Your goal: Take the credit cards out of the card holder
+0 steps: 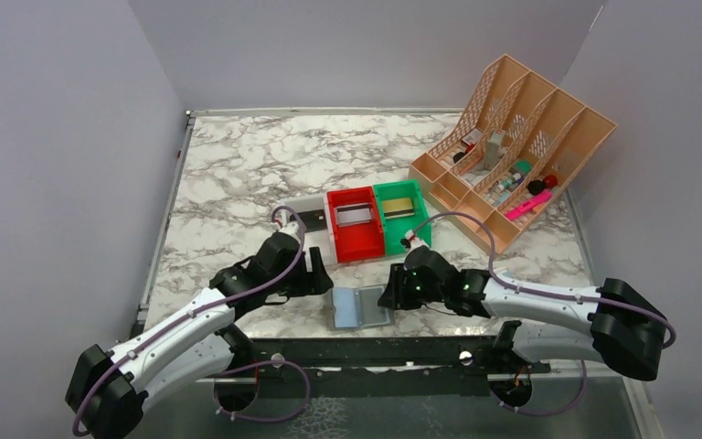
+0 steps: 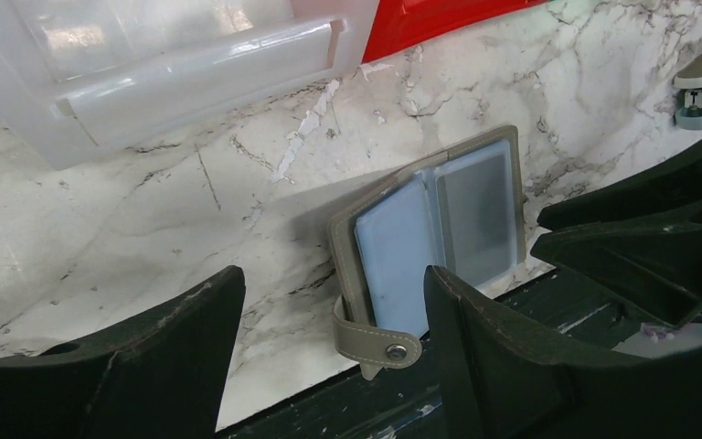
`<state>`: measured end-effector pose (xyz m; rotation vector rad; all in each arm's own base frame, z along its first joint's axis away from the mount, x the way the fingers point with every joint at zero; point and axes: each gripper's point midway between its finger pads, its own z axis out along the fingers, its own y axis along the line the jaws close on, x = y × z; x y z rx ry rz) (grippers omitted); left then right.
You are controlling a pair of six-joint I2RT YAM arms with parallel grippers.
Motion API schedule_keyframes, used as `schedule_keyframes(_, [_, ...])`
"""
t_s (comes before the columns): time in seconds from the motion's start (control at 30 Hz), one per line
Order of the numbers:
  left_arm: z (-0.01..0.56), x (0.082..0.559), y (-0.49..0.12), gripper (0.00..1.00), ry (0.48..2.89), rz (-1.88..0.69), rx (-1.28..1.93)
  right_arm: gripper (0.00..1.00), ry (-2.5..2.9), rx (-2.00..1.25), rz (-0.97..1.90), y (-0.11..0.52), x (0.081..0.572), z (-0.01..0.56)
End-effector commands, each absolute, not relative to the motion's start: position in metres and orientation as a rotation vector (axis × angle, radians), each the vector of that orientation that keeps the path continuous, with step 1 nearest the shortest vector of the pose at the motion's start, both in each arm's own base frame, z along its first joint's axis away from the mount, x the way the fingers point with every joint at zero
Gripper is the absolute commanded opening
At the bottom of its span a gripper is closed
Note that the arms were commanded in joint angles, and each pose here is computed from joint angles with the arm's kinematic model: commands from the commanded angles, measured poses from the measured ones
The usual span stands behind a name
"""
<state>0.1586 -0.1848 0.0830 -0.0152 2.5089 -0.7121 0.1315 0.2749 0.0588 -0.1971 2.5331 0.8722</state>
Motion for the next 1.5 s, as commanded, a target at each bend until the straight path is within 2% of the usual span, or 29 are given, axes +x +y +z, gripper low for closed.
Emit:
schedule_keyframes(0.0, [0.081, 0.159, -0.194, 0.73, 2.473, -0.757, -0.013, 0.37, 2.559, -0.218, 0.955, 0.283, 0.120, 0.053])
schedule_keyframes(0.47, [0.066, 0.144, -0.208, 0.65, 2.520, -0.807, 0.070, 0.34, 2.591, -0.233, 0.935, 0.282, 0.117, 0.041])
schedule_keyframes(0.97, [0.052, 0.131, -0.215, 0.41, 2.572, -0.813, 0.167, 0.33, 2.632, -0.206, 0.915, 0.279, 0.114, 0.023])
schedule_keyframes(1.1, [0.053, 0.131, -0.213, 0.41, 2.559, -0.815, 0.150, 0.34, 2.617, -0.198, 0.859, 0.276, 0.122, 0.030])
schedule_keyframes(1.27, [0.058, 0.131, -0.210, 0.49, 2.545, -0.805, 0.143, 0.36, 2.573, -0.210, 0.865, 0.277, 0.127, 0.047])
schedule_keyframes(1.47, [0.057, 0.130, -0.210, 0.45, 2.557, -0.799, 0.163, 0.36, 2.554, -0.257, 0.993, 0.291, 0.119, 0.055])
